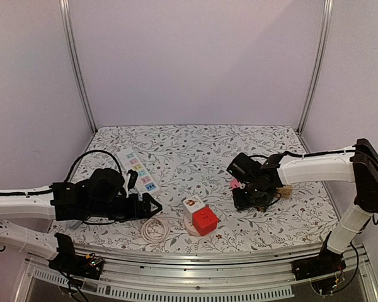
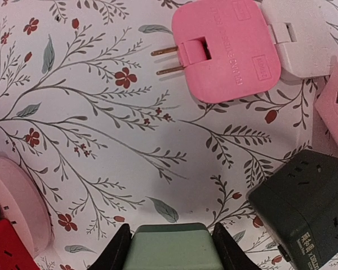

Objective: Pull the plug off the socket

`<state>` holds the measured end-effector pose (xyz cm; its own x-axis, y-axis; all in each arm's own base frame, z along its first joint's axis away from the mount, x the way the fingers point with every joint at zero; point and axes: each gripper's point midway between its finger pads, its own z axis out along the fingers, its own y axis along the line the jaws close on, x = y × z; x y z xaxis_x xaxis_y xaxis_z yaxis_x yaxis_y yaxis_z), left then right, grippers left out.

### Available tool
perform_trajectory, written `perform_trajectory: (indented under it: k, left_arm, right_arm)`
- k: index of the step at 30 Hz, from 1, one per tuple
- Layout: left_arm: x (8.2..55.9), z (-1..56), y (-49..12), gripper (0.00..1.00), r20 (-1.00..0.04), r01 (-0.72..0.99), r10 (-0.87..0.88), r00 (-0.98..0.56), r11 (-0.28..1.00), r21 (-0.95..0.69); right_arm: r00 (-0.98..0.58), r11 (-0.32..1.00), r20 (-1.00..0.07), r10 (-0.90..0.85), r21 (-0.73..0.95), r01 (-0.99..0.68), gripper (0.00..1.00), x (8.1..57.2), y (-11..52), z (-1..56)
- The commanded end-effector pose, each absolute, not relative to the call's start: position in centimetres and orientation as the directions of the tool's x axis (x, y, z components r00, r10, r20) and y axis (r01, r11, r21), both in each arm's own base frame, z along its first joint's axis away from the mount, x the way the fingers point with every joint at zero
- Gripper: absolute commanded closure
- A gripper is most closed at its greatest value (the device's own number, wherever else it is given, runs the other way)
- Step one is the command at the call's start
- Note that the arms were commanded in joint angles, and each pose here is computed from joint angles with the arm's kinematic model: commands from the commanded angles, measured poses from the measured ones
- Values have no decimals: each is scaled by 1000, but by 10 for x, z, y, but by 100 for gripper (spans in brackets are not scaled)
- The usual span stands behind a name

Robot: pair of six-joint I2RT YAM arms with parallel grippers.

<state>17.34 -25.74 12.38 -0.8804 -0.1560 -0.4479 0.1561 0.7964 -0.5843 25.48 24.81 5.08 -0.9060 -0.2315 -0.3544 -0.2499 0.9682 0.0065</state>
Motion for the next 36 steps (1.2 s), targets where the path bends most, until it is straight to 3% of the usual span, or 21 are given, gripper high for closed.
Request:
perform_trajectory:
  k: [1,12,23,32,36]
  left_arm:
    - [171,119,-254,5,-441,168,-128,-888,803,-572]
    - [170,112,-263,3,-422,186,-91,-902,801,-569]
    - [187,109,-279,0,-399,207,-60,-915,780,-591]
    - [203,111,-303,0,-397,226,-54,-916,749,-623]
    - [207,114,-306,1,-403,224,-71,-912,739,-636]
  right_arm:
    - [-906,967,-359,-227,29,-254,71,265,260,49]
    - [-908,968,-352,-229,15,-250,32,271,260,44]
    - [-828,919,-486,-280,114,-378,15,272,283,112]
    - [-679,773,-637,-365,199,-602,10,206,343,157]
    - [-647,757,-649,-401,162,-633,8,185,365,152]
